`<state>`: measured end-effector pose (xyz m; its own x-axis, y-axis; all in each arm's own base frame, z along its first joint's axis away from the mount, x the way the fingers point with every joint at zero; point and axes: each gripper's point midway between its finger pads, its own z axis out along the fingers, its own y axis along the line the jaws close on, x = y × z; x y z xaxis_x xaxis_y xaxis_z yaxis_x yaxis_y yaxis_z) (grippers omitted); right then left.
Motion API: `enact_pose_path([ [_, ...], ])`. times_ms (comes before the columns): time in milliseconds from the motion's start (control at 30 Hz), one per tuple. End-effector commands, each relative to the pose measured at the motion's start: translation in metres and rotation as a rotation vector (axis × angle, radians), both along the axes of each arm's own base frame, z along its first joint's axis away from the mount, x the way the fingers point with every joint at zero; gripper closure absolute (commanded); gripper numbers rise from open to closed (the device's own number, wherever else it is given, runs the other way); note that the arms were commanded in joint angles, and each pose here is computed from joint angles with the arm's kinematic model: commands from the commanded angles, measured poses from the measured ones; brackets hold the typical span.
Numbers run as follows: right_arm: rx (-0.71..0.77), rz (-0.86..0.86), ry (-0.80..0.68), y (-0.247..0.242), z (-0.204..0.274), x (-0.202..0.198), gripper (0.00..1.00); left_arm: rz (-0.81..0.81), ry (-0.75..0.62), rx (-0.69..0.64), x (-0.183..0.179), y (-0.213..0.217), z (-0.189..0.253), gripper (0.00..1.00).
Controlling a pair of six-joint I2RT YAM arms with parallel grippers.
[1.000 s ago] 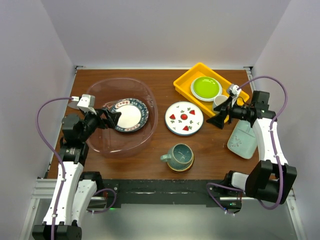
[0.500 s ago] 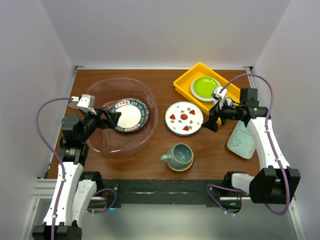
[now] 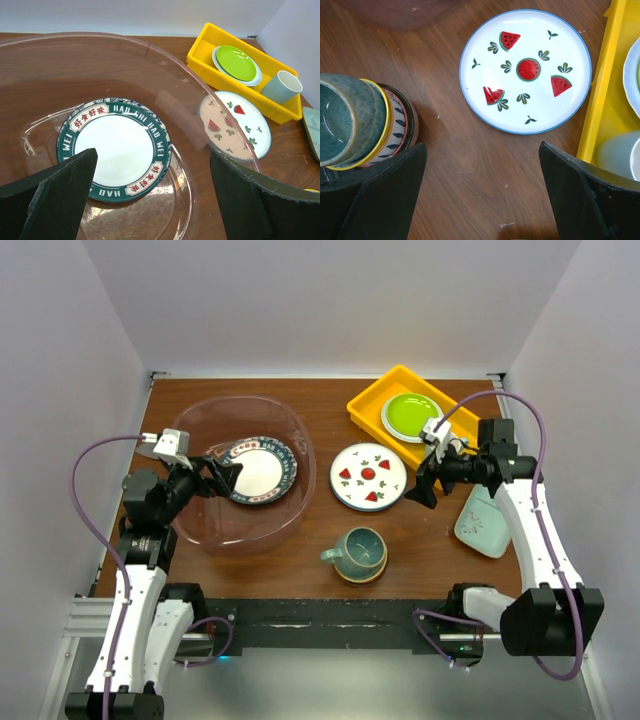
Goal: Place the mixed dishes into the plastic bin
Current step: Pick up the plate at the center of the board.
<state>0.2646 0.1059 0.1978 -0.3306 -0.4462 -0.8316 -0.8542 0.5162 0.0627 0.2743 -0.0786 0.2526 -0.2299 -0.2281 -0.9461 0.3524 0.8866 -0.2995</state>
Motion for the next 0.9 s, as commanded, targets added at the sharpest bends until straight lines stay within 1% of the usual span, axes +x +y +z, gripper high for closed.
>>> enact_pose_path([
  [0, -0.02, -0.005, -0.035, -0.001, 0.007, -0.002, 0.02, -0.019, -0.051, 0.005, 0.0, -0.003, 0.009, 0.0],
  [100, -0.022, -0.025, -0.018, -0.002, 0.003, -0.001, 0.02, -0.019, -0.052, 0.003, 0.0, -0.003, 0.009, 0.0],
  [167, -0.022, -0.009, -0.012, 0.005, 0.0, -0.002, 0.02, -0.019, -0.056, 0.005, -0.001, -0.002, 0.01, 0.0],
  [400, -0.028, -0.09, 0.032, 0.003, -0.011, 0.005, 0.02, -0.019, -0.056, 0.005, -0.001, -0.003, 0.01, 0.0],
  [667, -0.002, -0.192, 0.108, 0.002, -0.023, 0.022, 0.02, -0.019, -0.056, 0.005, -0.001, -0.003, 0.01, 0.0],
  [867, -0.005, -0.262, 0.135, -0.003, -0.028, 0.035, 0.02, -0.018, -0.057, 0.005, -0.001, -0.002, 0.01, 0.0],
])
